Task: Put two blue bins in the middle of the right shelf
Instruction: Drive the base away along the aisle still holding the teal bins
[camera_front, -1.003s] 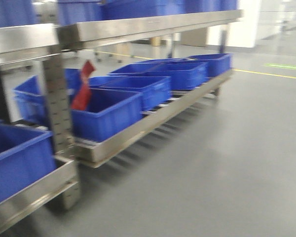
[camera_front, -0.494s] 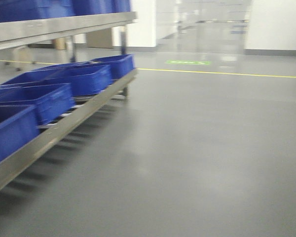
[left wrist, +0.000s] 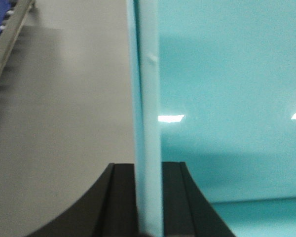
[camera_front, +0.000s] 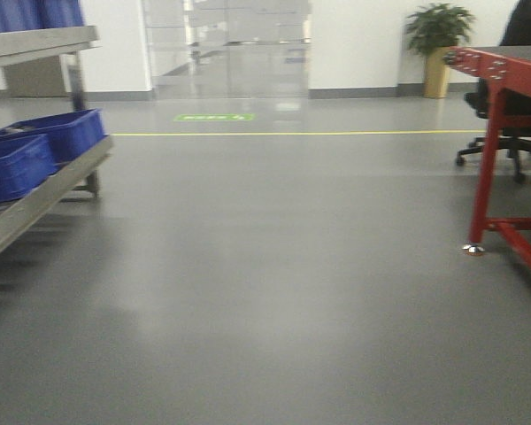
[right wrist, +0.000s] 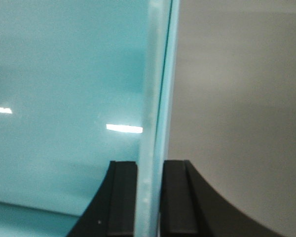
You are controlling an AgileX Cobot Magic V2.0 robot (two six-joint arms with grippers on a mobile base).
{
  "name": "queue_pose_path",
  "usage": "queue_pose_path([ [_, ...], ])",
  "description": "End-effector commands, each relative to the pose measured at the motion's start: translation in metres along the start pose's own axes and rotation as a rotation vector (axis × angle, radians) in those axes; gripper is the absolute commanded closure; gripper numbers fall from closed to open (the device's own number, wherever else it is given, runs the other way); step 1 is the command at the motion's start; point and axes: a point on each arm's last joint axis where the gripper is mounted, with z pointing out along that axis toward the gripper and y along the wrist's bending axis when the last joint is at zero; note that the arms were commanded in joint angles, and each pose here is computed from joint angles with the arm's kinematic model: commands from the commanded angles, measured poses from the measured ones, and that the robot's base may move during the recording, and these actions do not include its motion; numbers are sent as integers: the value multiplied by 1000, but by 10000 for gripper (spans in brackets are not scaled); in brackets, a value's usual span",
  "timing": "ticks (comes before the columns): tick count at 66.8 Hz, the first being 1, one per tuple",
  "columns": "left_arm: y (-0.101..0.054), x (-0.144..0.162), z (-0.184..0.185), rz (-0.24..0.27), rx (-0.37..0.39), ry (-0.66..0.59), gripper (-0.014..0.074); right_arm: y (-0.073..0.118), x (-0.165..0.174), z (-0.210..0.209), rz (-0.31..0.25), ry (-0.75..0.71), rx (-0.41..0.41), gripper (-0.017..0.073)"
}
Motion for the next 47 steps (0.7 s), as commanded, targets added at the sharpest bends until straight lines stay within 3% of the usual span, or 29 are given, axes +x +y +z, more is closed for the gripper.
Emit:
queue_pose_path([
  [1, -2, -11, -7, 11, 34, -98, 704, 9, -17, -17, 9, -153, -80, 722],
  [47, -2, -11, -7, 15, 29, -100, 704, 9, -17, -17, 9, -153, -80, 722],
])
